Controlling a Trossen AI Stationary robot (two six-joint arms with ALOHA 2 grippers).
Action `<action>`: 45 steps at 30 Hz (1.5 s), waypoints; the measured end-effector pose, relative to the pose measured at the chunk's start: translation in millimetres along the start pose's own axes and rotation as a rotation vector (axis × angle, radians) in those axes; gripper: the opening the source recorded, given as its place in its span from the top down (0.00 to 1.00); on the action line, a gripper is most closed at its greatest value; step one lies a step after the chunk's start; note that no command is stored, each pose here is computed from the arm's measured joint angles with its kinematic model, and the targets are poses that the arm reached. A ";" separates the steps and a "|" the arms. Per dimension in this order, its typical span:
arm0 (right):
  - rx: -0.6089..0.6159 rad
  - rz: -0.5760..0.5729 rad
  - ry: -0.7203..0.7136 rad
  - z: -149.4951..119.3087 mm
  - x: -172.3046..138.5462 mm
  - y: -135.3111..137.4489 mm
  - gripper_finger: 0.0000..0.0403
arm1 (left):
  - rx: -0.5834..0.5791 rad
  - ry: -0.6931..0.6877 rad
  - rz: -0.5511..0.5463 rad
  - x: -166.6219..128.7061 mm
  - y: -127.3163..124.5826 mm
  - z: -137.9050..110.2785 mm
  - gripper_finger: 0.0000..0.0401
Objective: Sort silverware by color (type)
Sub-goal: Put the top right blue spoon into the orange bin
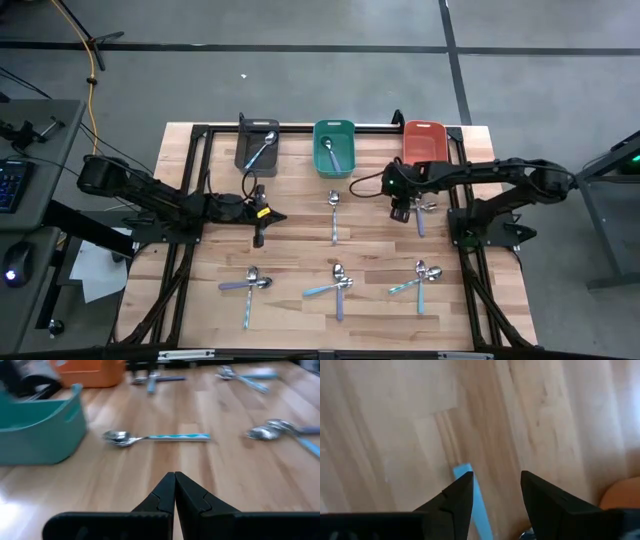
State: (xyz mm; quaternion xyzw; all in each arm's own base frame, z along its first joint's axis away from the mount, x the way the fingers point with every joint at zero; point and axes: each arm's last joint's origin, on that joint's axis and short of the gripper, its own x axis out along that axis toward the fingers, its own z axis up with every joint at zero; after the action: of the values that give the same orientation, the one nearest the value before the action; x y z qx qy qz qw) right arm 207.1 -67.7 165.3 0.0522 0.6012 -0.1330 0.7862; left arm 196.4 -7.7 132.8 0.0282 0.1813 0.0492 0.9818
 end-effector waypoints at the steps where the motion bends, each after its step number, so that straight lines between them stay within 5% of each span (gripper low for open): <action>1: 0.001 0.010 0.000 -0.1 0.0 -0.4 0.62 | -0.017 -0.002 0.014 0.4 1.7 0.6 0.99; 20: -0.032 0.080 0.011 -1.9 0.3 -3.3 0.62 | -0.034 -0.046 0.315 1.2 27.4 6.3 0.99; 45: -0.055 0.092 0.193 -1.3 41.6 -1.1 0.69 | 0.032 -0.067 0.348 1.0 33.7 9.6 0.99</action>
State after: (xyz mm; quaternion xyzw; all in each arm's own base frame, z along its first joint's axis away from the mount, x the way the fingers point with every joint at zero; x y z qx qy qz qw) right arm 215.7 -74.5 125.2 0.0707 0.6746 -0.0747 0.7310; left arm 197.9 25.5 143.9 0.0764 0.1418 0.2147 0.9633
